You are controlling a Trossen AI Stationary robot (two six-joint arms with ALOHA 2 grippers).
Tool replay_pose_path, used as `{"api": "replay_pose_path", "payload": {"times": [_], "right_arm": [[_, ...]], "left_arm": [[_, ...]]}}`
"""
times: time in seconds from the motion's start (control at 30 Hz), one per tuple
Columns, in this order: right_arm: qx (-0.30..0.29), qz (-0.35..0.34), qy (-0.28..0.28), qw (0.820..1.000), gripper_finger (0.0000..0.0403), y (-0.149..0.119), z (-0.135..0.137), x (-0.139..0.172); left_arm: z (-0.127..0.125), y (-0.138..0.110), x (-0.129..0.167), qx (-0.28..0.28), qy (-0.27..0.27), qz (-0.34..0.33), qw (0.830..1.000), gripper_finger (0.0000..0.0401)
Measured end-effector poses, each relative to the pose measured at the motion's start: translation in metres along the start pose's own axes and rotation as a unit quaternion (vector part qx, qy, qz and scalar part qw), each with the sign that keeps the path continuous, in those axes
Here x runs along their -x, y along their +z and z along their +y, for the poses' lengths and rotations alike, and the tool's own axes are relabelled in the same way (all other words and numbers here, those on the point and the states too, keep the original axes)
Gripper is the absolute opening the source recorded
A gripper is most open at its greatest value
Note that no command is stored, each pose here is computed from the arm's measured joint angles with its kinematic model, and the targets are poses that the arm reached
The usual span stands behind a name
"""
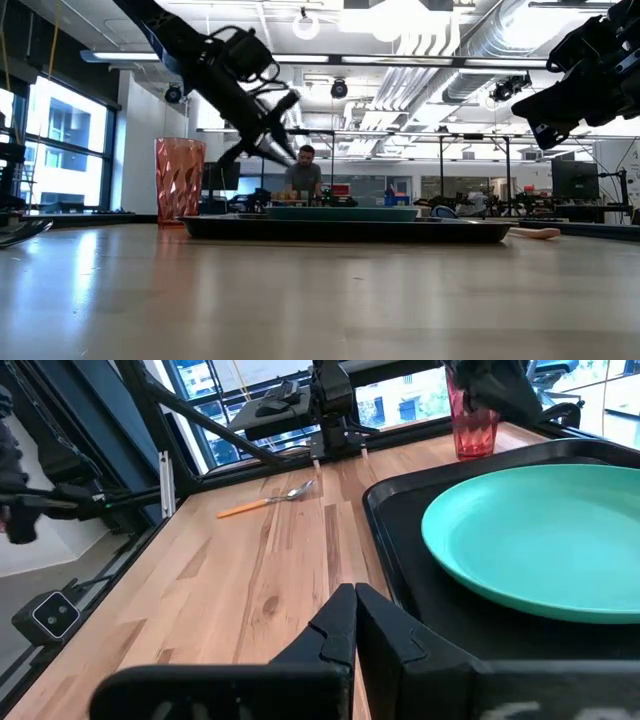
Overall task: Pick and place plate/cup/fork/spoon on tray
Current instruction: Put the orange fork on the black serving tray to the right of the blue plate
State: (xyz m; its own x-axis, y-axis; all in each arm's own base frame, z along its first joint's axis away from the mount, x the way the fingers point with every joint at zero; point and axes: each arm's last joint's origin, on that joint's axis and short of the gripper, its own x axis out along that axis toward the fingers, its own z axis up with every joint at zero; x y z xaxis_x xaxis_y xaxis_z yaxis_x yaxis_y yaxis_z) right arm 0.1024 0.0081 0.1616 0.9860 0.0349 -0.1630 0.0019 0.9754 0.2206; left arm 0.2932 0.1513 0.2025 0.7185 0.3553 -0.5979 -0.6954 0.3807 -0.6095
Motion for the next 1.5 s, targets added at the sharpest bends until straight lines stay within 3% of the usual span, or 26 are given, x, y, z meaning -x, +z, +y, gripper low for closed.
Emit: {"api": "replay_pose_path", "payload": {"times": [0.23, 0.53, 0.67, 0.8, 1.0, 1.2, 1.37, 1.5], "right_arm": [[0.014, -0.02, -0.058, 0.998, 0.0, 0.002, -0.003, 0.0], [0.011, -0.027, -0.059, 0.998, 0.0, 0.003, -0.003, 0.0], [-0.053, -0.078, -0.047, 0.994, 0.0, 0.012, -0.001, 0.001], [-0.132, -0.148, -0.056, 0.978, 0.0, 0.023, -0.001, 0.003], [-0.172, -0.251, -0.084, 0.949, 0.0, 0.039, -0.001, 0.01], [-0.194, -0.339, -0.078, 0.917, 0.0, 0.054, 0.0, 0.019], [-0.162, -0.382, -0.072, 0.907, 0.0, 0.063, 0.002, 0.025], [-0.15, -0.409, -0.114, 0.893, 0.0, 0.066, 0.0, 0.03]], "left_arm": [[-0.019, 0.003, 0.023, -0.044, -0.108, 0.045, 0.992, 0.006], [-0.057, -0.006, 0.077, -0.133, -0.218, 0.023, 0.966, 0.006], [-0.072, -0.014, 0.101, -0.164, -0.261, 0.016, 0.951, 0.006], [-0.083, -0.025, 0.117, -0.195, -0.292, 0.018, 0.936, 0.006], [-0.093, -0.043, 0.127, -0.217, -0.314, 0.037, 0.923, 0.006], [-0.097, -0.06, 0.129, -0.227, -0.303, 0.066, 0.923, 0.006], [-0.098, -0.071, 0.131, -0.235, -0.286, 0.076, 0.926, 0.006], [-0.096, -0.08, 0.132, -0.243, -0.267, 0.098, 0.927, 0.006]]}}
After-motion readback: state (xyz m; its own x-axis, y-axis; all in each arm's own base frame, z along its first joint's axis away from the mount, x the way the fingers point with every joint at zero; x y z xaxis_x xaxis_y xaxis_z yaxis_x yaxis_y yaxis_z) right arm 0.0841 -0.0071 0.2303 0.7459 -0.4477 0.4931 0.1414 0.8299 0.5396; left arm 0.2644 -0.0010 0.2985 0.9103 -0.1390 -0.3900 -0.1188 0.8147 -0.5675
